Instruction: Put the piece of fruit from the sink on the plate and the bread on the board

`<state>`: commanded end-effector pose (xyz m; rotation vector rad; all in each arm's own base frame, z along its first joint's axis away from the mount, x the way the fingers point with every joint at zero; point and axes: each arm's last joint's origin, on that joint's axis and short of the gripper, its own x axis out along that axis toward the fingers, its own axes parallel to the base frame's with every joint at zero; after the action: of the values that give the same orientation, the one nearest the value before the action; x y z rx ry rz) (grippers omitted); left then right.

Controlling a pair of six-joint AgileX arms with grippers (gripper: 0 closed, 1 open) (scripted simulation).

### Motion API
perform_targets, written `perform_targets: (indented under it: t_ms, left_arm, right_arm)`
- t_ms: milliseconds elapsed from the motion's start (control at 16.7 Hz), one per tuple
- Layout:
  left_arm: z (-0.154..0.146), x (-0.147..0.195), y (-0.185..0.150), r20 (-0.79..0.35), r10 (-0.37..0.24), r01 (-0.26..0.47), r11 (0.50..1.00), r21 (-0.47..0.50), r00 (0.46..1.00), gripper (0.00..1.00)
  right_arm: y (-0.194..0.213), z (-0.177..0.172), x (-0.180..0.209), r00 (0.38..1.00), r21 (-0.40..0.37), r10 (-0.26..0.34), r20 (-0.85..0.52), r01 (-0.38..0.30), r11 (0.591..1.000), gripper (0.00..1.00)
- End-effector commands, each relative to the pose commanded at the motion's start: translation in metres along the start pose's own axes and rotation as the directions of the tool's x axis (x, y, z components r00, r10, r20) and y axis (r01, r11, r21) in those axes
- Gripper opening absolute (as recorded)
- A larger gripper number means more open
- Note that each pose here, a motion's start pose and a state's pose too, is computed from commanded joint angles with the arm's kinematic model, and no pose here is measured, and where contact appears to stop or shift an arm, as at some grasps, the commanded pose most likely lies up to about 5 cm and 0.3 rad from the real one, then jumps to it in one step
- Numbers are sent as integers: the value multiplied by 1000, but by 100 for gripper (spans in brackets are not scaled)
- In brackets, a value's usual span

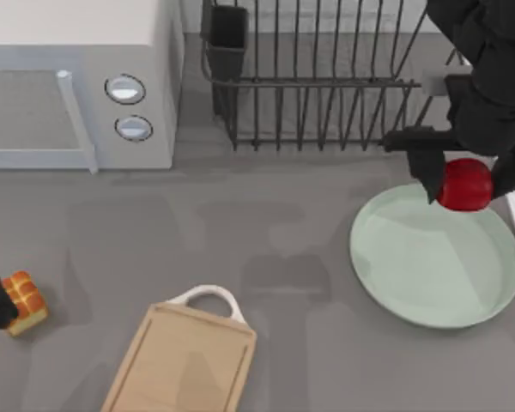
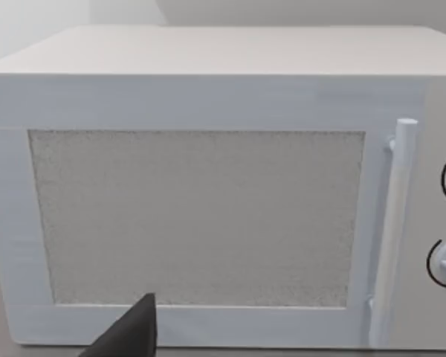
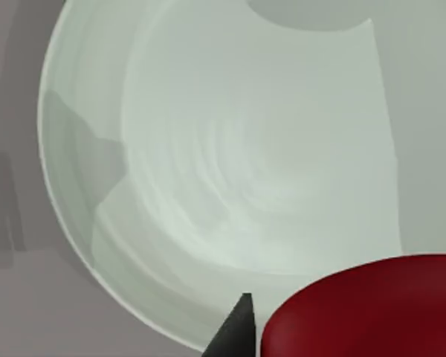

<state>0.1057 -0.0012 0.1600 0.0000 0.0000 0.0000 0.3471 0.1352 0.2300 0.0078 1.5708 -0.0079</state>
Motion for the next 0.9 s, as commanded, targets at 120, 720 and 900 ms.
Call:
perform_targets:
  t_ms: [120,720,900]
  left_arm:
    - [0,0,0,0,0,0,1000,0,1000,100]
    - [0,0,0,0,0,0,1000,0,1000,100]
    - [0,0,0,0,0,0,1000,0,1000,100]
  right_arm:
    - [0,0,0,1000,0,0,0,0,1000,53]
    - [0,0,0,1000,0,0,0,0,1000,100]
    - [0,0,0,1000,0,0,0,0,1000,100]
